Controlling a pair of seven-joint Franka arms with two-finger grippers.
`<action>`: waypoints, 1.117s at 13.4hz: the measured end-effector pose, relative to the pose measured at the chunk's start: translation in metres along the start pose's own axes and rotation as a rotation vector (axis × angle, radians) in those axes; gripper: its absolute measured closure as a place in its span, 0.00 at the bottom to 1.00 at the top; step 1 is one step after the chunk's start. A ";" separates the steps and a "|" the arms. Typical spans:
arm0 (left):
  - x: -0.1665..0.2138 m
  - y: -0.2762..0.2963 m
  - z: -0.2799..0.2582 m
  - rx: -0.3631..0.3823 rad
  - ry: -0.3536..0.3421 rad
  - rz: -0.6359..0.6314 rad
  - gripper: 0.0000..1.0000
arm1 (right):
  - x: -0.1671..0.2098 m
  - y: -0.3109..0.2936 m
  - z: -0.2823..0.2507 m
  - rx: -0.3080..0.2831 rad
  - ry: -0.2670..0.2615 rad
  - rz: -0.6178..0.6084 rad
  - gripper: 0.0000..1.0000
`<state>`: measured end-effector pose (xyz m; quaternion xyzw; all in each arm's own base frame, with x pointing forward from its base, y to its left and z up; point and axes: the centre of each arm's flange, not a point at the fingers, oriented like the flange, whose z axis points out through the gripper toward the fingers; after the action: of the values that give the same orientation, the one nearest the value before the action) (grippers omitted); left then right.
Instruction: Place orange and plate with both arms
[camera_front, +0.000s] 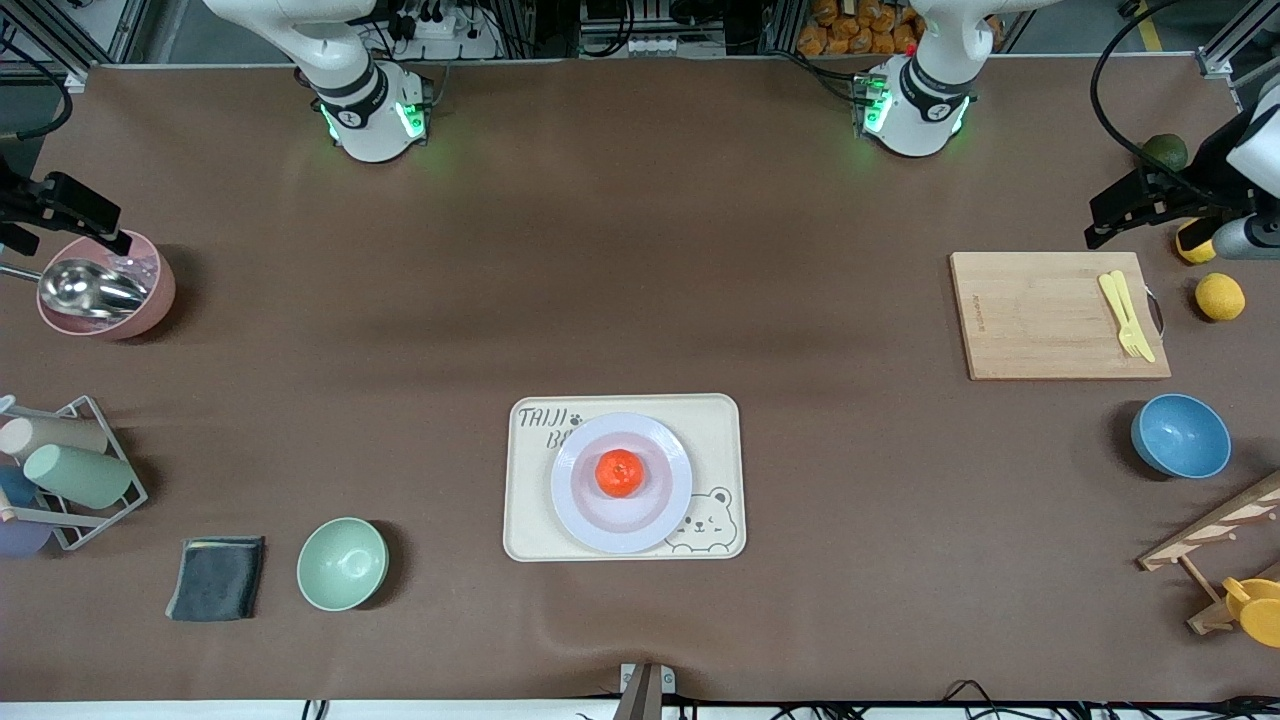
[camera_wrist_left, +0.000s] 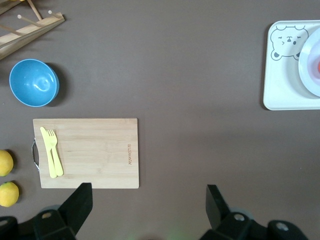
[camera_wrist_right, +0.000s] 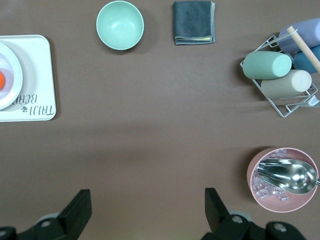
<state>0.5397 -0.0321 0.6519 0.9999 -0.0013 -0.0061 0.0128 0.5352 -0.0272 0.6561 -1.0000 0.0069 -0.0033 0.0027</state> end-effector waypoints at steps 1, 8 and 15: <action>0.000 -0.002 0.000 -0.001 0.001 -0.003 0.00 | 0.000 0.000 0.000 0.000 0.000 0.000 0.00; 0.000 0.011 0.000 0.002 0.003 -0.016 0.00 | 0.000 0.001 0.000 0.000 -0.001 0.001 0.00; 0.000 -0.007 -0.004 0.001 0.009 -0.037 0.00 | 0.000 0.001 0.001 0.000 -0.003 0.001 0.00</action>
<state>0.5400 -0.0247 0.6555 0.9998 0.0173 -0.0020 0.0120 0.5349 -0.0279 0.6555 -1.0000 0.0075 -0.0017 0.0027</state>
